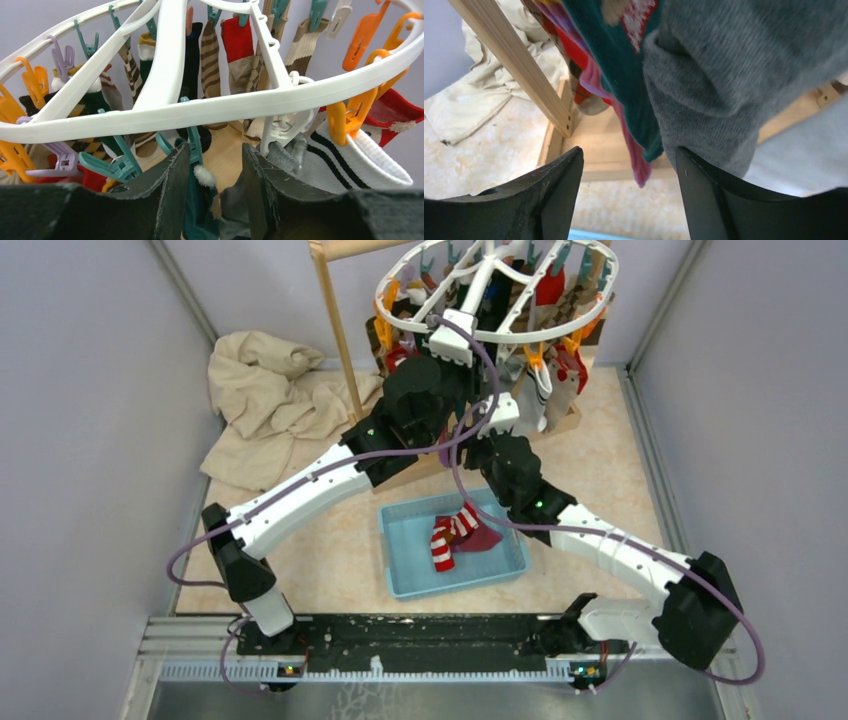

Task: Remove the socks clipped to the hanger
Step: Remove the sock from the hanger, then place the sock in the bin.

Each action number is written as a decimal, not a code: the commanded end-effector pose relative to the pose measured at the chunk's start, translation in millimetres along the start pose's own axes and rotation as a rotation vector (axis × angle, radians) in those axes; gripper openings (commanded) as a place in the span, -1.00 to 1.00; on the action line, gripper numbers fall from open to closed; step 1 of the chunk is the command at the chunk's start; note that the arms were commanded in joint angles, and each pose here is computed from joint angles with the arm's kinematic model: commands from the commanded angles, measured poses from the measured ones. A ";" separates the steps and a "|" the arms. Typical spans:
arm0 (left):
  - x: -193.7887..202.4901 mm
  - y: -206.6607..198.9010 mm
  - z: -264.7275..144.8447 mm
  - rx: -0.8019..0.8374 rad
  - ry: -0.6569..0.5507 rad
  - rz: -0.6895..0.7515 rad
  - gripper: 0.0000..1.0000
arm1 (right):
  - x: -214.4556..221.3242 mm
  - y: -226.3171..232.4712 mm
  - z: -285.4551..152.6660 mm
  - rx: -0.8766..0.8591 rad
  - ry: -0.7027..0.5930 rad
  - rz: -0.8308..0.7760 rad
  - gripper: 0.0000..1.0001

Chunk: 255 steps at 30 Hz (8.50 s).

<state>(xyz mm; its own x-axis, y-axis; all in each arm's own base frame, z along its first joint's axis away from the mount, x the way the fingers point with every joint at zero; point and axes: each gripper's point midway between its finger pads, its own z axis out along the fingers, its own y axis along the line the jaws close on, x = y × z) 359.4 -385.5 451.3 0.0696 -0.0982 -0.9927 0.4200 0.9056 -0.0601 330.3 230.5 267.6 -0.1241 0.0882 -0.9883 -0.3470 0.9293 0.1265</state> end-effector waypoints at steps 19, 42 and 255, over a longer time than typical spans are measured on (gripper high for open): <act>-27.7 13.6 -9.5 0.030 -0.047 -0.055 -0.01 | -29.5 -23.4 41.3 0.203 -0.237 0.071 0.35; -28.2 20.4 -13.7 0.019 -0.035 -0.074 -0.02 | -43.1 12.0 26.0 -0.116 -0.197 0.084 -1.00; -13.7 -26.1 31.3 0.200 0.080 -0.238 -0.54 | 118.1 33.1 -103.5 -0.312 0.348 0.073 0.12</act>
<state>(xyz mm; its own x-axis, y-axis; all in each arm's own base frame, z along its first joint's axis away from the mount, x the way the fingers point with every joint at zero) 383.4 -407.6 446.0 -0.1488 -0.2078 -0.9668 0.5144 0.8187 -0.2552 195.3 234.2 111.8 -0.5316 -0.1259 -0.8376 -0.6002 0.7537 0.2677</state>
